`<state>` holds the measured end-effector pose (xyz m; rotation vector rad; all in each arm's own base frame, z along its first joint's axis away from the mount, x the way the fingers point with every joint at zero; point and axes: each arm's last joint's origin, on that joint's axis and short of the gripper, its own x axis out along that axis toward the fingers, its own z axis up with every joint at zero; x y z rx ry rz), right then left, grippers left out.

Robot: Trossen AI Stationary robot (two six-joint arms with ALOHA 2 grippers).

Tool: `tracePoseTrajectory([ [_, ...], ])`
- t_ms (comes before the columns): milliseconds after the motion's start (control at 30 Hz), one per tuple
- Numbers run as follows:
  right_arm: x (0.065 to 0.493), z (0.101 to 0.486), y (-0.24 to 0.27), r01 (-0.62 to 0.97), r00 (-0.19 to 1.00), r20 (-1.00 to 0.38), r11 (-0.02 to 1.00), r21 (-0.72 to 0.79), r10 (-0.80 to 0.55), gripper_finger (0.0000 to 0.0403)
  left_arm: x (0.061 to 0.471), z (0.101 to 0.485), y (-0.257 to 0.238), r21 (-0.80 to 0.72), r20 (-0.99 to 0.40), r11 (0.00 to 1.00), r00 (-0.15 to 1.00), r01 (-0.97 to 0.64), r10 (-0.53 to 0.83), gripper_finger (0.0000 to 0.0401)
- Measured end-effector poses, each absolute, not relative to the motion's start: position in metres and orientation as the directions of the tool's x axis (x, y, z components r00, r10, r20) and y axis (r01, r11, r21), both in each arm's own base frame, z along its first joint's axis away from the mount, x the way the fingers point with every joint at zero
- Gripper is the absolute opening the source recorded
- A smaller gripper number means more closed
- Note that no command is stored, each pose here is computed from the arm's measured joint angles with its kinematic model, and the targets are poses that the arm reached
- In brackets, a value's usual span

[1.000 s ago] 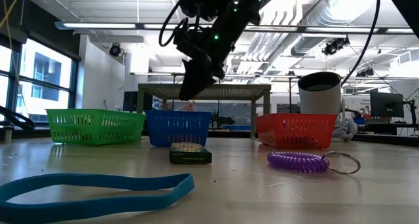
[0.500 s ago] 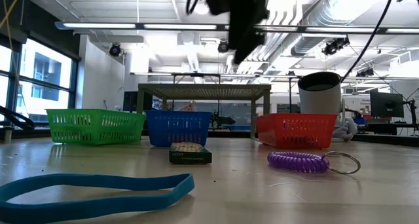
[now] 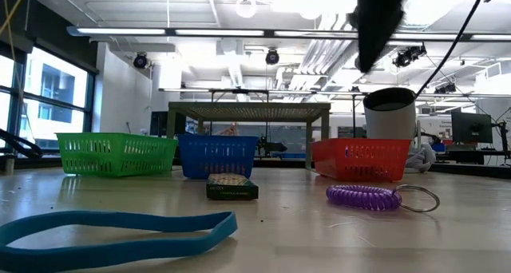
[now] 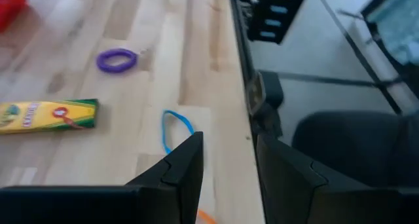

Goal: Pick & Place Office Desk Supplies
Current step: Put the purple spring keychain into the red bin

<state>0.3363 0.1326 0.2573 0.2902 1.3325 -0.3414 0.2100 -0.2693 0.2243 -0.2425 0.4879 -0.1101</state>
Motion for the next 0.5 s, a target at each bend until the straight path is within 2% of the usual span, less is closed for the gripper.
tracePoseTrajectory([
  [167, 0.321, 0.219, 0.149, 0.491, 0.204, -0.968, 0.871, -0.030, -0.148, 0.0219, 0.209, 0.223, -0.270, -0.215, -0.466, 0.972, 0.865, 0.092, -0.185, 0.0140],
  [333, 0.320, 0.182, 0.155, 0.520, 0.321, -0.938, 0.852, 0.061, -0.129, 0.0219, 0.212, 0.223, -0.267, -0.150, -0.472, 0.982, 0.864, 0.115, -0.173, 0.0140],
  [500, 0.323, 0.167, 0.153, 0.524, 0.426, -0.890, 0.846, 0.099, -0.160, 0.0219, 0.219, 0.223, -0.261, -0.085, -0.472, 0.989, 0.869, 0.121, -0.147, 0.0140],
])
